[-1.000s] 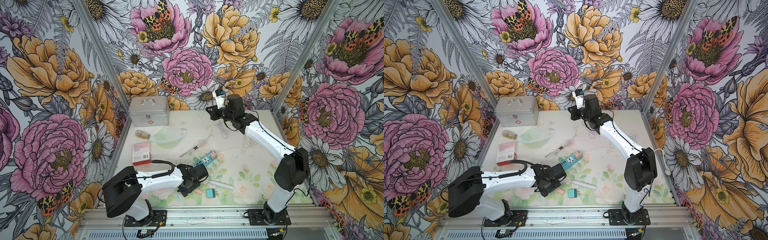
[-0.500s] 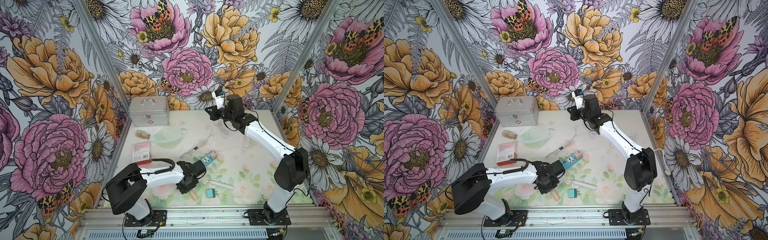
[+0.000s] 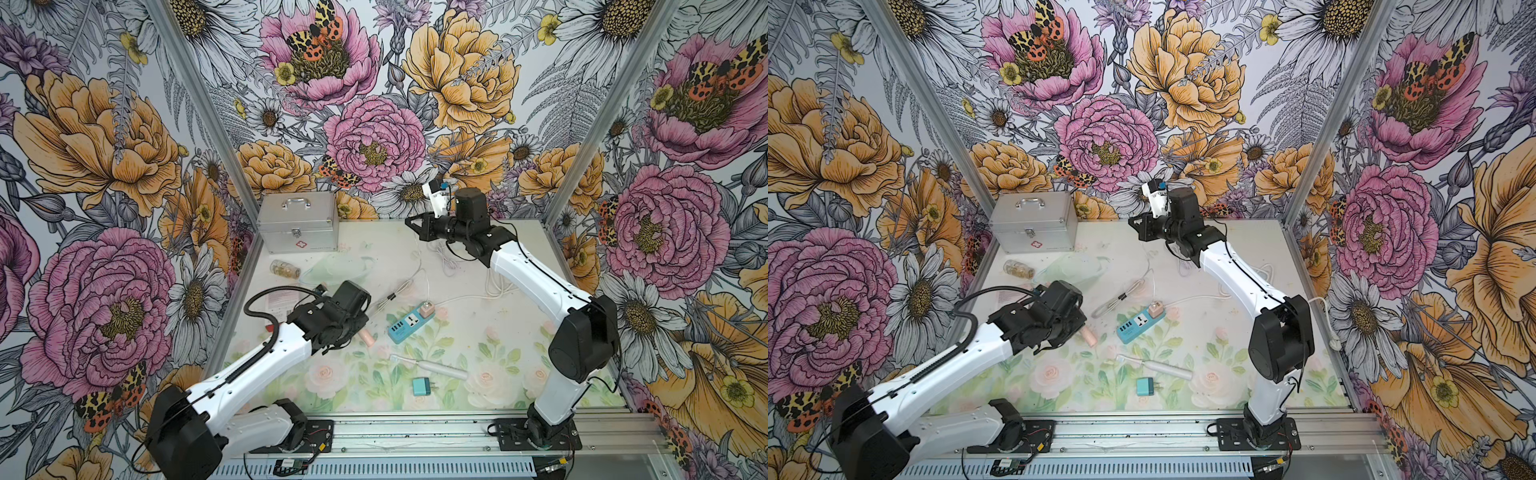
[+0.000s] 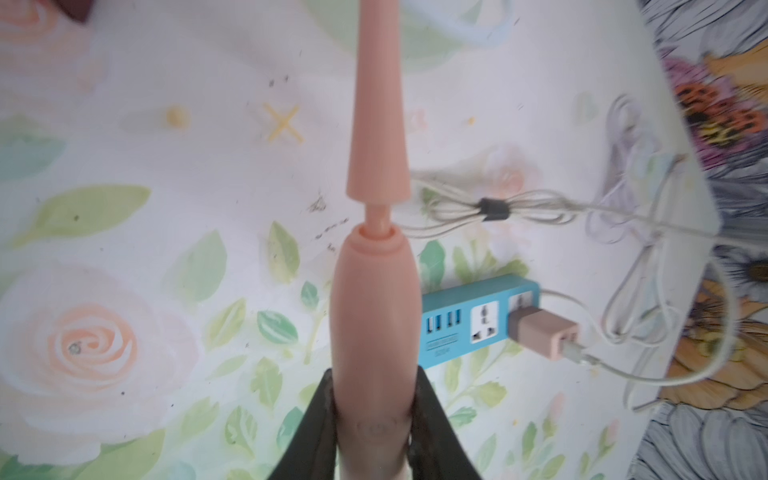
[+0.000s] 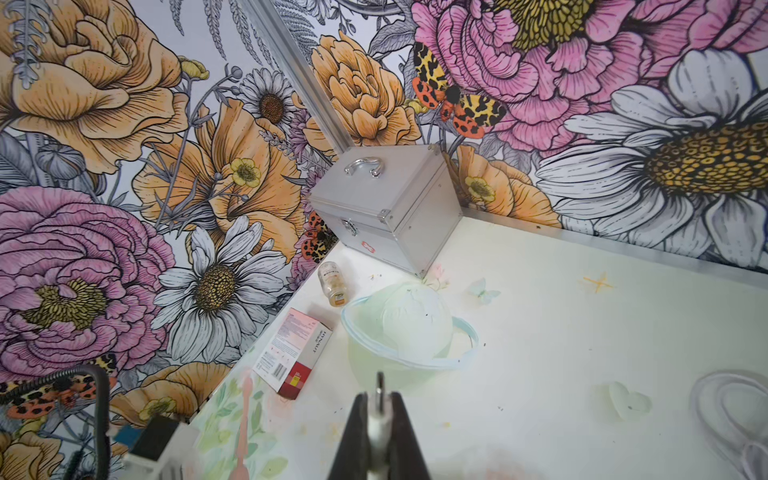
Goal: Charge the electric toothbrush
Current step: Pick up the electric toothbrush from the center of the board, then insert the charging cable into the electric toothbrush.
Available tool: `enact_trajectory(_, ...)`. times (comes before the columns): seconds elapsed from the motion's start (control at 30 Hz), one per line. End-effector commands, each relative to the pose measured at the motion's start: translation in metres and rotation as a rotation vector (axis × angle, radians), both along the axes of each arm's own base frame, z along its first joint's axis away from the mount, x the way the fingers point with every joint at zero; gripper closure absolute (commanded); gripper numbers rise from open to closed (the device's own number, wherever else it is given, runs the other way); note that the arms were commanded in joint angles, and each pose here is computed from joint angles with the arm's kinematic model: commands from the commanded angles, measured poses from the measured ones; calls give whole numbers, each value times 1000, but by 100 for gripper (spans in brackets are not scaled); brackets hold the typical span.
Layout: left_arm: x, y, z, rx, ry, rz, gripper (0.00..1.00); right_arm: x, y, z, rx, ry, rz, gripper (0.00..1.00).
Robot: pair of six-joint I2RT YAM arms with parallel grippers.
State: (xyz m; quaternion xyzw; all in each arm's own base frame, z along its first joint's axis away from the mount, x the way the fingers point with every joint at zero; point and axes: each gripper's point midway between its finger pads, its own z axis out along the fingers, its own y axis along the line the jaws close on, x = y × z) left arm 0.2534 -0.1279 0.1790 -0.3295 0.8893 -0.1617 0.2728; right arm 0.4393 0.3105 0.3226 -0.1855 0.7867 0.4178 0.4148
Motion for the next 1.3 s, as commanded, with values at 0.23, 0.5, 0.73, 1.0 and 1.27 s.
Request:
enact_trajectory(0.23, 124, 33, 157, 24, -455, -210, 100, -50, 38, 43, 197, 108, 222, 100)
enact_trajectory(0.5, 161, 2, 222, -185, -643, -401, 100, -70, 81, 50, 407, 237, 375, 100)
enact_trajectory(0.73, 172, 6, 221, -287, -642, -381, 100, -71, 95, 35, 395, 276, 374, 100)
enact_trajectory(1.0, 173, -1, 237, -320, -664, -392, 100, -91, 104, 24, 326, 212, 460, 100)
enact_trajectory(1.27, 172, -26, 236, -333, -659, -470, 100, -95, 104, 13, 268, 179, 475, 100)
